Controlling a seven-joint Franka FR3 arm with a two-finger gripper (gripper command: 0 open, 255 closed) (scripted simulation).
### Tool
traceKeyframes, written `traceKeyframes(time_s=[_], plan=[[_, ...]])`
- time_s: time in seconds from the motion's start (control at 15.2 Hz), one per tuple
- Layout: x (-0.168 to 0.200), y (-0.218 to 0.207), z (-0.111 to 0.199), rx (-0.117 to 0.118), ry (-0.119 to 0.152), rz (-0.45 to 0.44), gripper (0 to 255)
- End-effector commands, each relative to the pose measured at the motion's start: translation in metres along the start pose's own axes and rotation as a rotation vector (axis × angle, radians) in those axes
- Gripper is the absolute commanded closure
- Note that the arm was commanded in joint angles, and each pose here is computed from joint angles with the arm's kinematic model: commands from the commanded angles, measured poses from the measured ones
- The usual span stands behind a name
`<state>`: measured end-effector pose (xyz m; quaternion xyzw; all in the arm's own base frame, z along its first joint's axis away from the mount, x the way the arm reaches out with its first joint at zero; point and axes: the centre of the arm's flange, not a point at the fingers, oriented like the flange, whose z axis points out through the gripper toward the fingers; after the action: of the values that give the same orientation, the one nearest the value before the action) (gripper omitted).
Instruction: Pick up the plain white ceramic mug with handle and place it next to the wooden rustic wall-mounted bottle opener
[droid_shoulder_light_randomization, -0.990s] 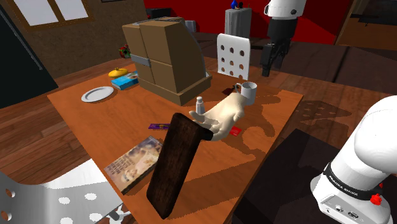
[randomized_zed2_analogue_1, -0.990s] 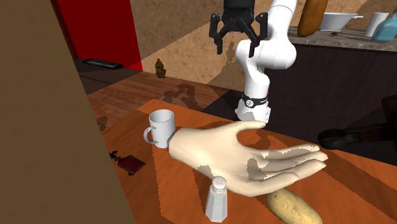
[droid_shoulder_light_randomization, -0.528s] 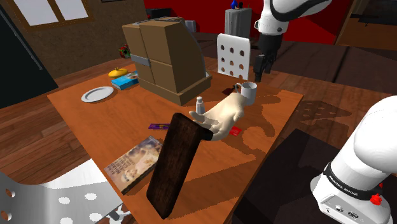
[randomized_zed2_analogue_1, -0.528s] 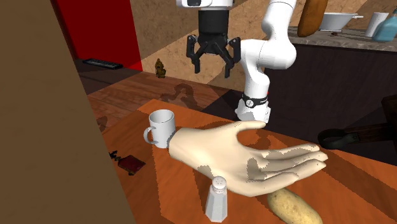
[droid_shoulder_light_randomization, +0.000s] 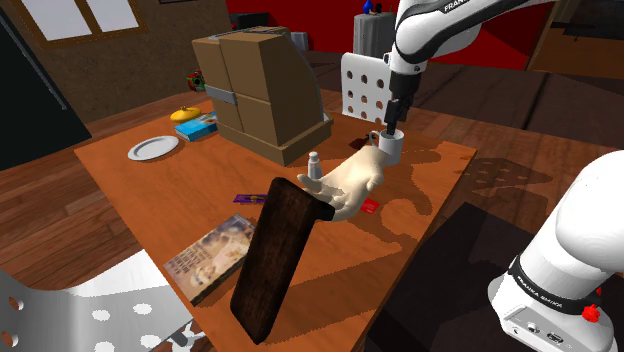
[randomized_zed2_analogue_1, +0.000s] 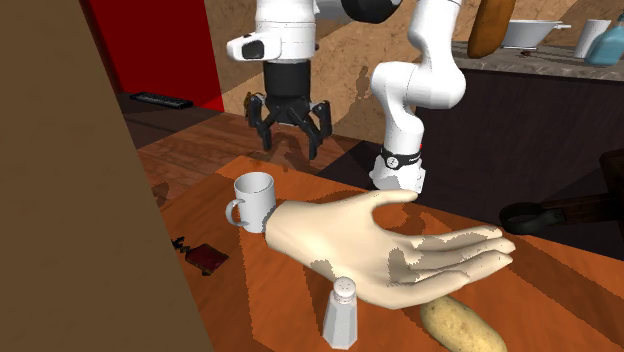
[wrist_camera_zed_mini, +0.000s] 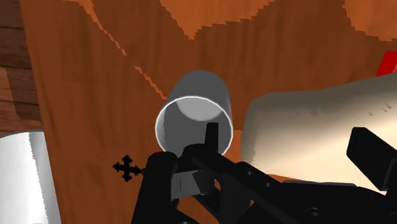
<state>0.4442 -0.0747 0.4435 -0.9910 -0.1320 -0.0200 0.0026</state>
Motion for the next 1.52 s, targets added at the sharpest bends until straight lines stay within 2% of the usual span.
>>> traceKeyframes(time_s=[0.0,0.13,0.59,1.12,1.19,1.45], plan=[[0.014,0.016,0.018,-0.006,0.005,-0.025,0],[0.027,0.029,0.032,-0.01,0.009,-0.045,0],[0.027,0.029,0.069,-0.01,0.009,-0.045,0],[0.027,0.029,0.072,-0.01,0.009,-0.045,0],[0.027,0.029,0.072,-0.01,0.009,-0.045,255],[0.027,0.029,0.072,-0.01,0.009,-0.045,255]])
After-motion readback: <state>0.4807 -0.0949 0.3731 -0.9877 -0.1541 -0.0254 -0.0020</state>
